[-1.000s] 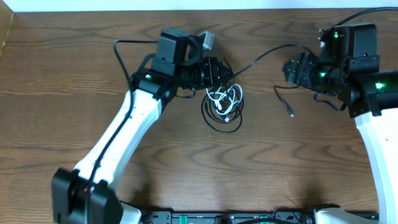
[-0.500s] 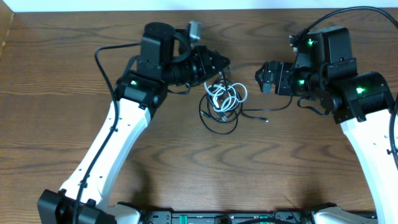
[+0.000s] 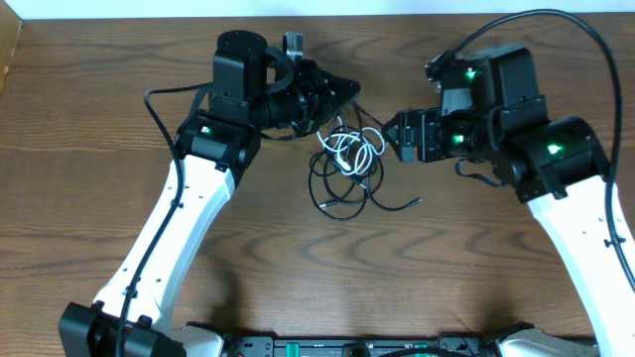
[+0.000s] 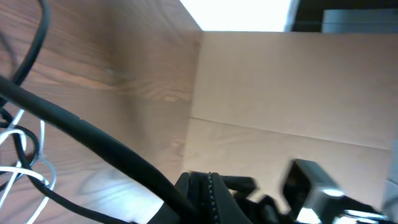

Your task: Untangle cables

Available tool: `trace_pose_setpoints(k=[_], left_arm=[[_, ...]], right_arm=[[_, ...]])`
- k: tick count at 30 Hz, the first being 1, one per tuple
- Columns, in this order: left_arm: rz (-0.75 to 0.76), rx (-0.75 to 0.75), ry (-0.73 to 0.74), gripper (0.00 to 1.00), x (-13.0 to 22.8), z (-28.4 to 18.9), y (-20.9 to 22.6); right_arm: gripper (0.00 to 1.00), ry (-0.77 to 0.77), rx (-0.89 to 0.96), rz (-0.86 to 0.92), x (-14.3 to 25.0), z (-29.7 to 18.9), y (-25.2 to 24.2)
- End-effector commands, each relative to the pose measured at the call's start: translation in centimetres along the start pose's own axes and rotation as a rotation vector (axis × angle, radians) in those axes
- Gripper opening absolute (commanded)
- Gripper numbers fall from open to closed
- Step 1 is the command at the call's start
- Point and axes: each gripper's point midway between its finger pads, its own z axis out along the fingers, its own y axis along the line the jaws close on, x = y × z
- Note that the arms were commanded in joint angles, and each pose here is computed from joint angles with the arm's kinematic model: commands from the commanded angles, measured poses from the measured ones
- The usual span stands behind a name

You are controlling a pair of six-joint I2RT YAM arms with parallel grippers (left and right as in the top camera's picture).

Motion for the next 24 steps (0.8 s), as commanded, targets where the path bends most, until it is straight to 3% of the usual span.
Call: trace_pose_setpoints(k=[1,7,20,24], left_arm=[[-0.021,0.088,0.072,0.08,1.3,-0.5,-2.5],[-0.006,0.118,0.059,0.07,0.9,-0.8,-3.3],[-0.034,0.114,0.048,0.07,0.6,-0.8,-3.2],[-0.037,0.108,0.029,0.07,0.3,-0.8,-3.1]], right_arm=[[0.83,0.077,-0.001,-0.037,0.8,2.7,0.0],[0.69,0.212,0.018,0.071,2.7,6.6,-1.1],[0.63,0.293,-0.140,0.166,3.2,10.6,1.3],[0.55,0.302,-0.187,0.150,3.5,10.8,3.0]])
